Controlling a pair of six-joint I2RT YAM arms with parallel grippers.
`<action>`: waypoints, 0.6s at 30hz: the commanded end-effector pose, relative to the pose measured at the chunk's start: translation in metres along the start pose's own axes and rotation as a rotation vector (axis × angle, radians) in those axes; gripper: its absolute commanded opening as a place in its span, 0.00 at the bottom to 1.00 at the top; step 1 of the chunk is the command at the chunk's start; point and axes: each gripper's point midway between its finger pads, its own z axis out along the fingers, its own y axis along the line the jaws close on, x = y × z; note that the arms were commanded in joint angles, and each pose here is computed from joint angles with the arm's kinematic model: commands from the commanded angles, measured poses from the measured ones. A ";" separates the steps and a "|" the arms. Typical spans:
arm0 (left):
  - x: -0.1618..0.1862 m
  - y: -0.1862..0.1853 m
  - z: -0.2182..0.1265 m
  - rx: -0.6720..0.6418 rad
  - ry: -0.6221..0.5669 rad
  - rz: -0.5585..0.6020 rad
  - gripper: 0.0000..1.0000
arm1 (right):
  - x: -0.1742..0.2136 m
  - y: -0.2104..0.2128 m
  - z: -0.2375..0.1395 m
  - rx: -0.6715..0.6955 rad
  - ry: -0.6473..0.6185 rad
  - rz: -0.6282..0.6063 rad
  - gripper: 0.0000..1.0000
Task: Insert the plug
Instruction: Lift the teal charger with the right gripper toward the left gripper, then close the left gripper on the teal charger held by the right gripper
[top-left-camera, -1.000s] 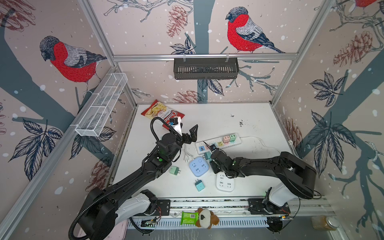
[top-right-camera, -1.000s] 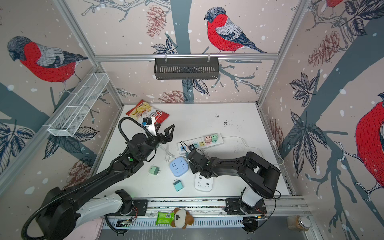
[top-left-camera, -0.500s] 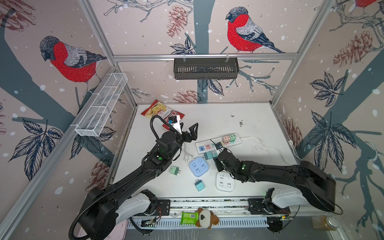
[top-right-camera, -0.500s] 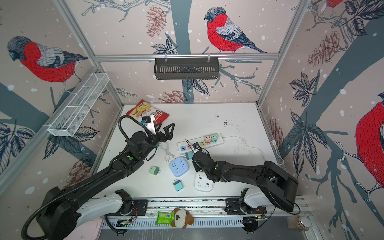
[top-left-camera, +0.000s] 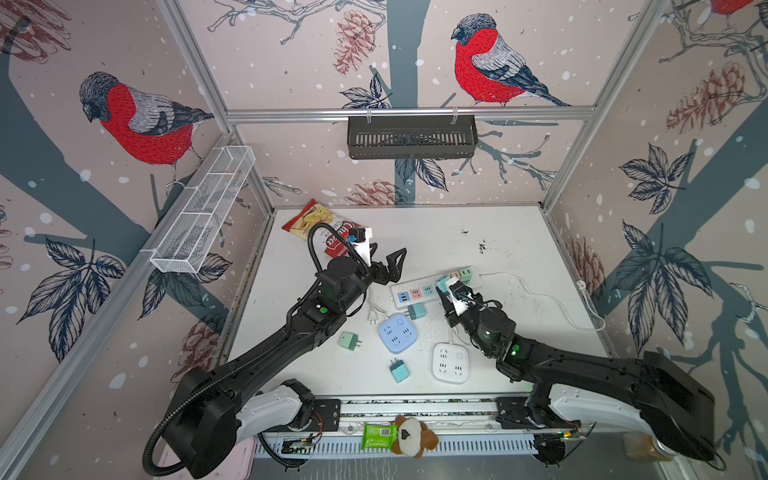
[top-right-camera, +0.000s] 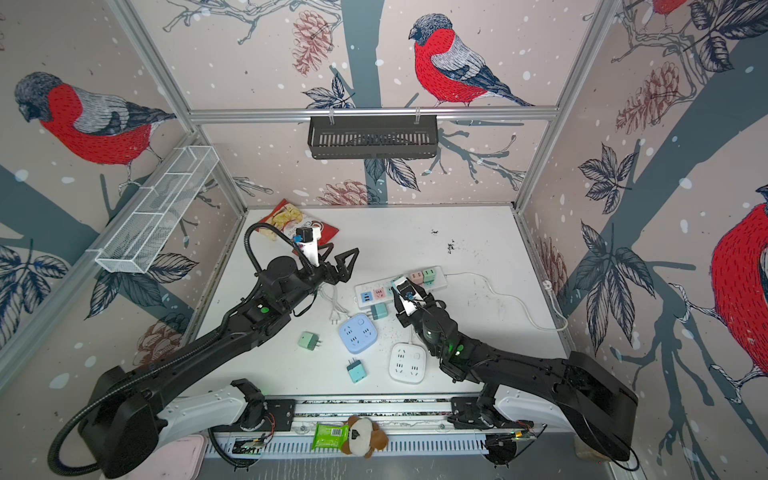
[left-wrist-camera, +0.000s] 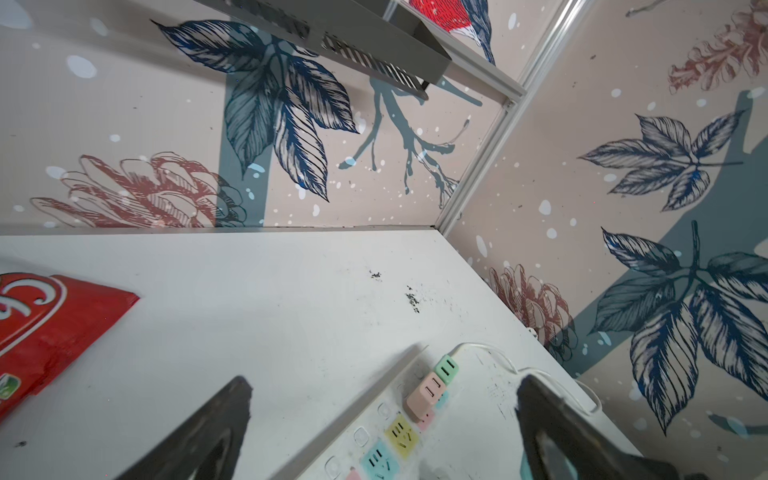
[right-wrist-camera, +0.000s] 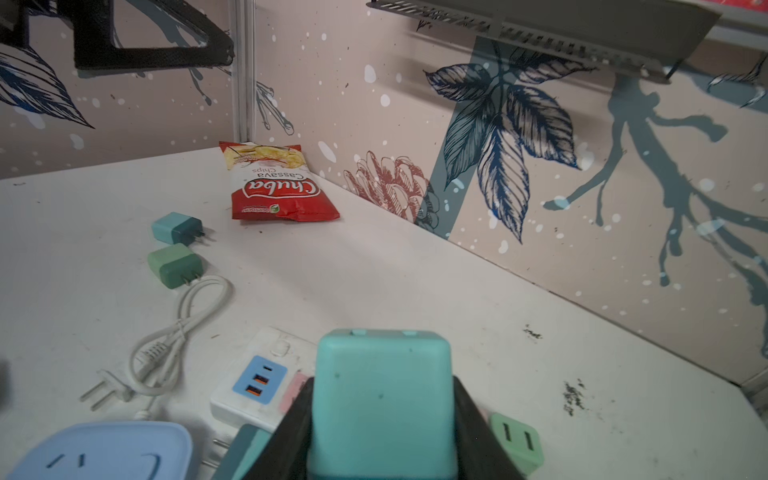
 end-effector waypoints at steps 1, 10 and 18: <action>0.002 -0.022 0.008 0.113 0.044 0.054 0.97 | -0.053 -0.024 -0.007 0.023 -0.239 -0.052 0.01; 0.015 -0.039 0.023 0.211 0.144 0.124 0.90 | -0.038 -0.014 -0.014 -0.058 -0.282 -0.438 0.01; 0.016 -0.054 0.019 0.266 0.143 0.196 0.87 | -0.032 -0.006 0.004 -0.063 -0.277 -0.566 0.00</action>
